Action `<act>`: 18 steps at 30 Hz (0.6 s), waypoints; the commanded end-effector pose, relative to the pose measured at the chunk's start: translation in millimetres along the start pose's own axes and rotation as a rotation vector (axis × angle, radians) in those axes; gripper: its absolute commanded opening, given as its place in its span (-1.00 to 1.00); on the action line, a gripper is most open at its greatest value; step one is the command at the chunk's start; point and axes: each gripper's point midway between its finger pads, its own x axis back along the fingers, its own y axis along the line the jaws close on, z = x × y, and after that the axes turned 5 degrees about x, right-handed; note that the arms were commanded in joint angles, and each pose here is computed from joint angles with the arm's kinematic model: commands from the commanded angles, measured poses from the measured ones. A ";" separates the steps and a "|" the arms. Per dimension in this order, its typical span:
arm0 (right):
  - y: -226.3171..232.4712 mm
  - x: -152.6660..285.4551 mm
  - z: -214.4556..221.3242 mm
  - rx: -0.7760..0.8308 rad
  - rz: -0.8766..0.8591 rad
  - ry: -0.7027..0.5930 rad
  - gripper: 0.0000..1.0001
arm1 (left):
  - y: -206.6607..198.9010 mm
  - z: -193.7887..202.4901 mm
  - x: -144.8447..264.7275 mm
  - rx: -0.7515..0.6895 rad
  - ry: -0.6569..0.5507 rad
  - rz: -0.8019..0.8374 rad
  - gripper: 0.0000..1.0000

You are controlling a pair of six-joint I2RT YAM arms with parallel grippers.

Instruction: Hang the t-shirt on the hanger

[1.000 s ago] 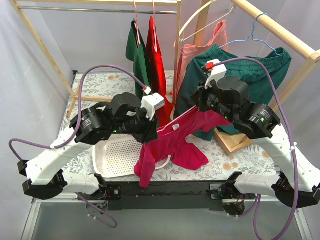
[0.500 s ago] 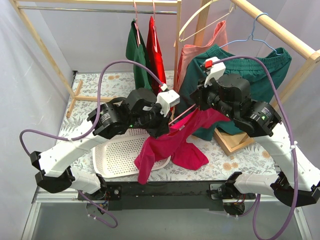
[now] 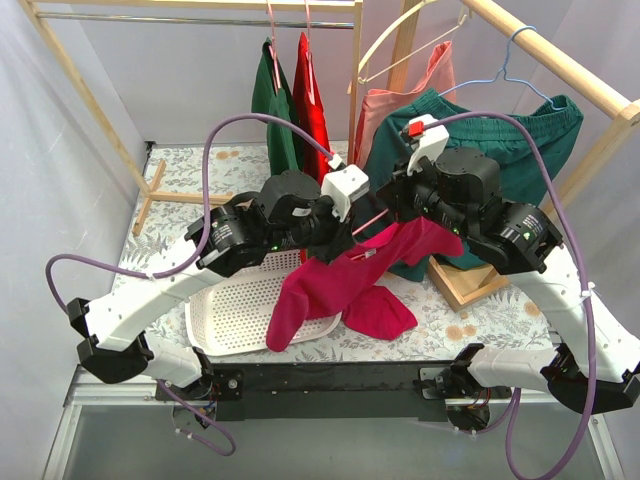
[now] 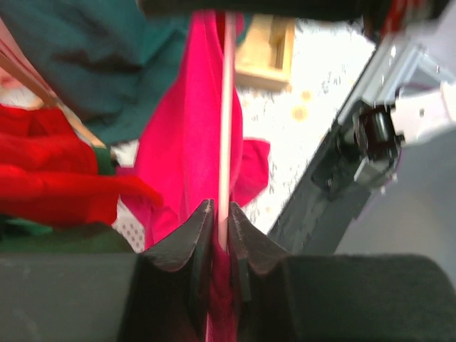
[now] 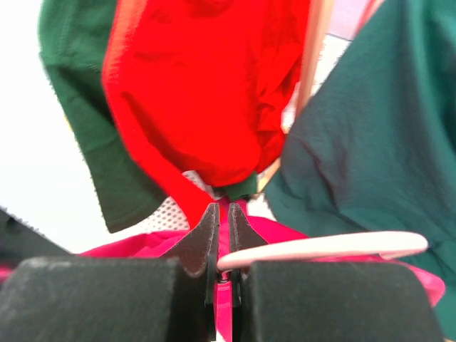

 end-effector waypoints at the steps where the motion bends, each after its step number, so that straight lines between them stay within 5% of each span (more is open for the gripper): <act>1: 27.6 12.2 -29.5 -0.035 -0.136 -0.089 -0.97 | 5.9 -41.1 0.5 0.007 -0.170 -0.042 -0.68; 4: 25.4 17.1 -44.4 -0.011 -0.126 -0.107 -0.97 | 6.3 -53.4 12.5 0.023 -0.222 -0.051 -0.26; 9: 22.5 22.7 -66.7 0.048 -0.114 -0.133 -0.97 | -6.7 -103.9 74.5 0.063 -0.406 -0.005 0.11; 12: 26.8 29.2 -80.8 0.082 -0.142 -0.147 -0.97 | -14.3 -122.1 114.6 0.066 -0.452 0.024 0.17; 18: 28.9 23.4 -70.3 0.102 -0.153 -0.109 -0.97 | -27.8 -77.8 145.9 0.099 -0.271 0.107 0.01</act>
